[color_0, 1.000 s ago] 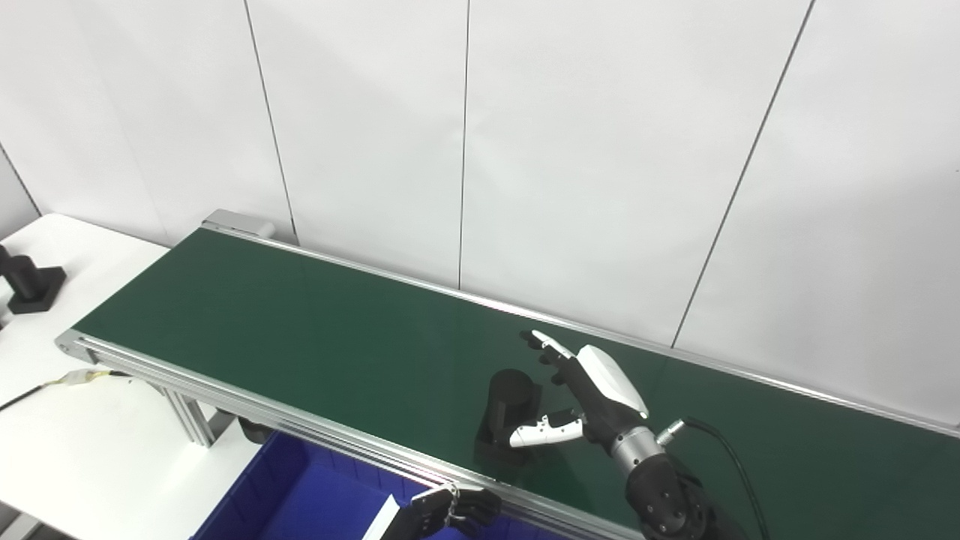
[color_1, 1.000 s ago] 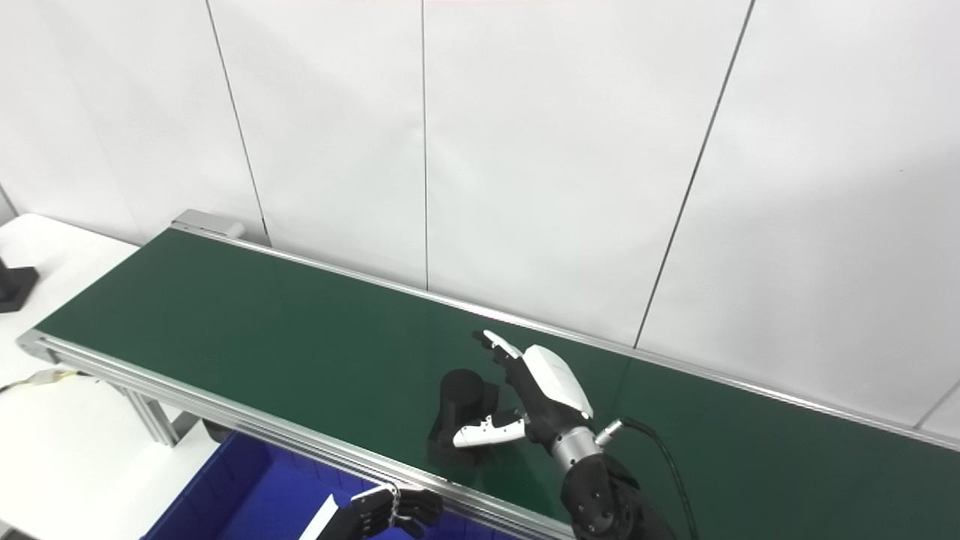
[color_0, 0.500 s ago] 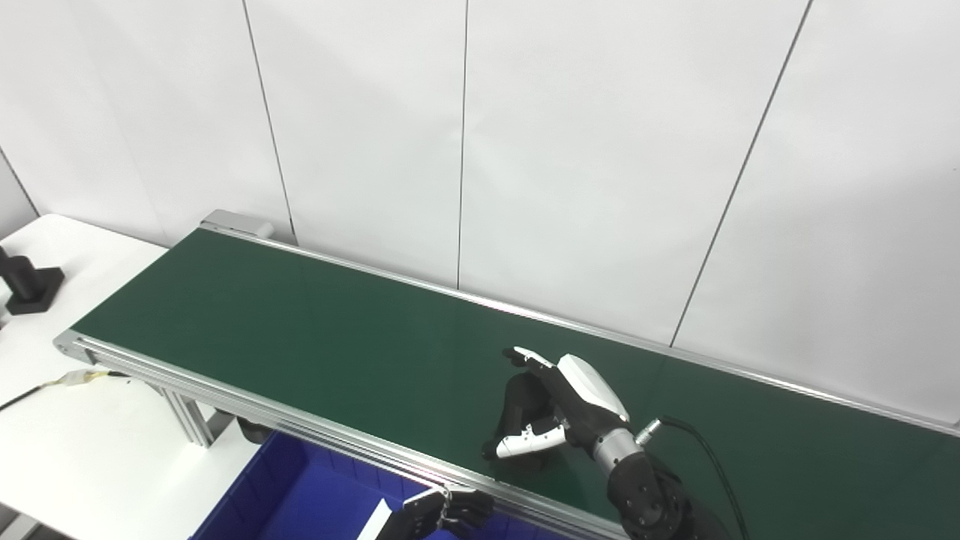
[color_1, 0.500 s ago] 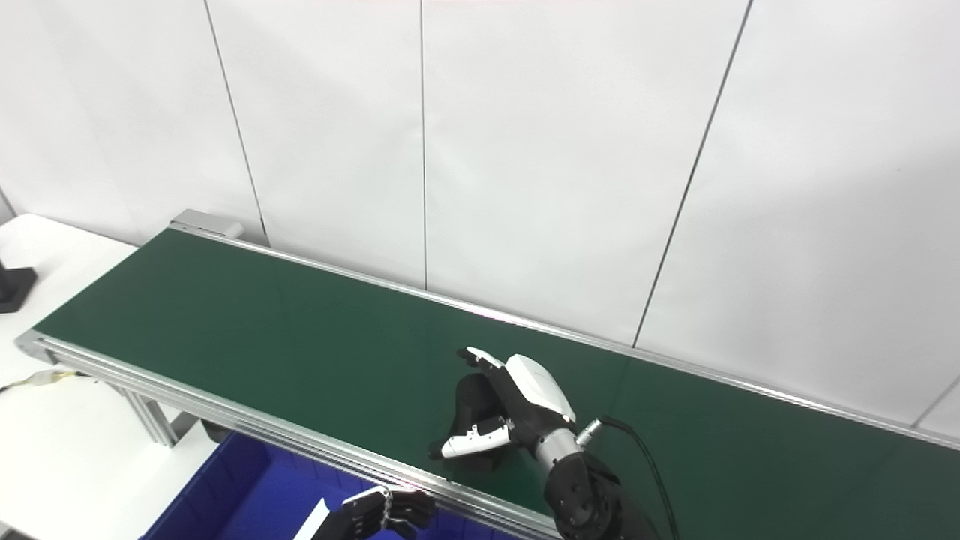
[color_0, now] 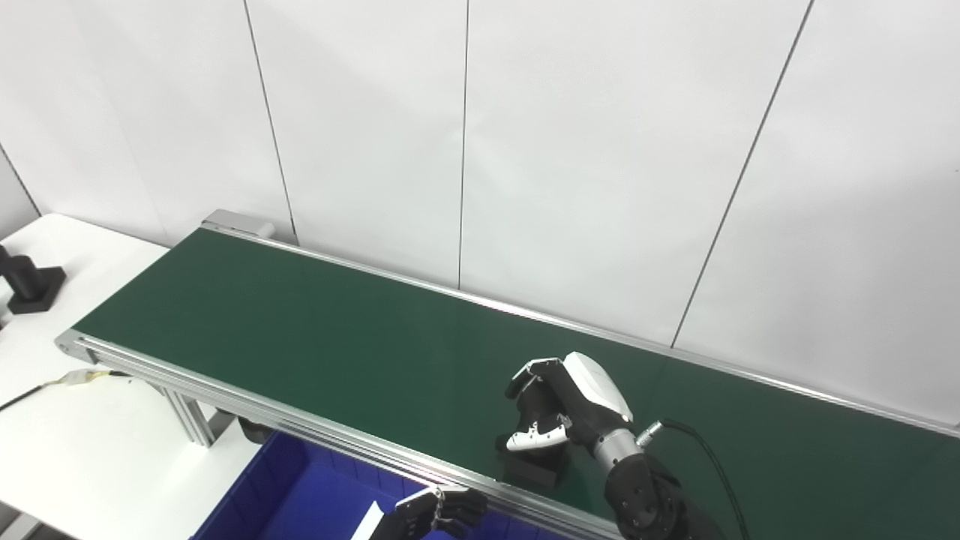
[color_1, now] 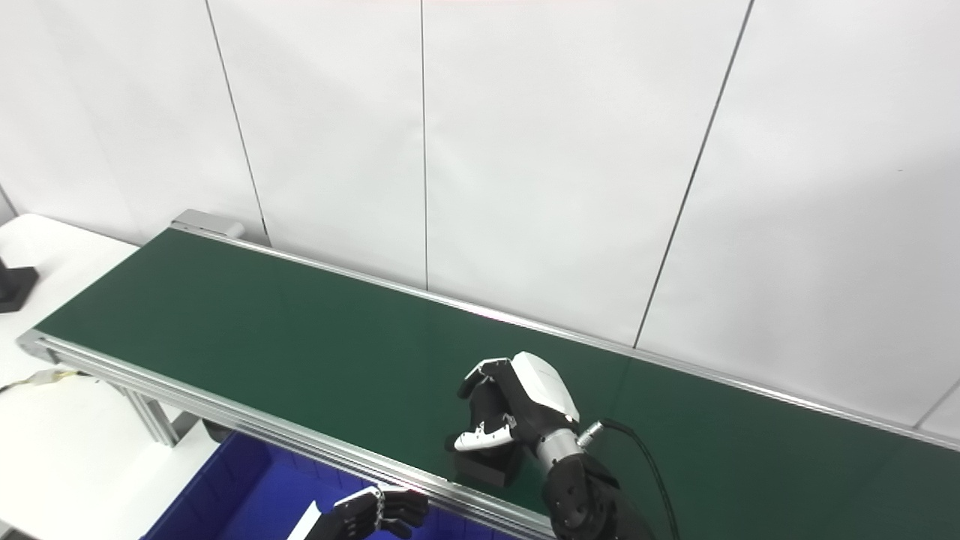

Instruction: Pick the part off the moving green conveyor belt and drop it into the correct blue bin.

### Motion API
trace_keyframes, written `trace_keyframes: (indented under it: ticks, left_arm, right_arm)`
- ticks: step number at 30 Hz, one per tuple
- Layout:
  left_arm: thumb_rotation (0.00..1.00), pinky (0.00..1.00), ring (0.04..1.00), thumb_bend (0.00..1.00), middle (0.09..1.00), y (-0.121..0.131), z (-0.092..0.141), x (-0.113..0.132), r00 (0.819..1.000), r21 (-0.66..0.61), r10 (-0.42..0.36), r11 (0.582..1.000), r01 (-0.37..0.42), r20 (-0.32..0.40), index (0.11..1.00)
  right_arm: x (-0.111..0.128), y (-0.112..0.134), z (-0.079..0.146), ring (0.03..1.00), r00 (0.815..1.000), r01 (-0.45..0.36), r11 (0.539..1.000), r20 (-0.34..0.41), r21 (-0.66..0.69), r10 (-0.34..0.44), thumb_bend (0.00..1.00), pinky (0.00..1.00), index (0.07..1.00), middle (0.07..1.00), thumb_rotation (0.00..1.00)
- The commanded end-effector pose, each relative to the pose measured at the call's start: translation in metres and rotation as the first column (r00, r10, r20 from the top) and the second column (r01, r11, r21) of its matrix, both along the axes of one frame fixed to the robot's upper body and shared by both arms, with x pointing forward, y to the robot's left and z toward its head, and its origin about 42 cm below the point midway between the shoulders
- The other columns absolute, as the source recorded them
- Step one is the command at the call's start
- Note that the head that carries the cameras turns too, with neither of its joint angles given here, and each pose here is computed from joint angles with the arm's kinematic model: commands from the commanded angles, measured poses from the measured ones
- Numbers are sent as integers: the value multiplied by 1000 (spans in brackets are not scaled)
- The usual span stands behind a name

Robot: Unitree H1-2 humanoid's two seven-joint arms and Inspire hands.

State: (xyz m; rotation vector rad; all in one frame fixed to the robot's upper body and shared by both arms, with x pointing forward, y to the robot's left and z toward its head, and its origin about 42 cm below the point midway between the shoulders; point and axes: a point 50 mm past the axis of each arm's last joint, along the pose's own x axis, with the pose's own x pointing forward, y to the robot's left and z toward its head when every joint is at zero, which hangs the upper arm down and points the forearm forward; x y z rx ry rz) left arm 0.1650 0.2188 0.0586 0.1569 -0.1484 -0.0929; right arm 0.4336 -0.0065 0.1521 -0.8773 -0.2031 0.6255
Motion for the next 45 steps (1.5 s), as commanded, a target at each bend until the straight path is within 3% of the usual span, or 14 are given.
trace_keyframes:
  ticks: [1,7,15,19,32,45]
  left_arm:
    - [215,602,662,1000,695,-2,11,5,997,-9,-14,1000,14,74,697]
    - [210,600,659,1000,695,-1,12,6,997,-16,-19,1000,21,73,700]
    - [213,608,669,1000,703,2,14,7,997,-13,-23,1000,24,78,704]
    - [212,602,666,1000,700,2,14,8,996,-15,-17,1000,19,82,700]
    - [204,592,665,1000,700,3,16,14,996,-33,-38,999,41,83,700]
    - [215,611,685,1000,715,6,17,20,993,-61,-84,994,89,83,713]
  right_arm:
    - [-1,4,7,420,1000,22,1000,5,15,-22,516,393,494,517,0]
    - [-2,1,2,434,998,67,996,-9,62,-66,515,412,482,521,0]
    - [-4,-4,-1,423,993,121,985,-26,119,-119,512,363,489,526,0]
    - [-6,-8,-2,399,989,143,974,0,177,-146,511,299,503,515,0]
    - [-31,-49,23,371,955,222,888,96,403,-282,508,278,533,476,0]
    - [-65,-90,40,401,928,266,835,107,481,-358,513,326,497,500,0]
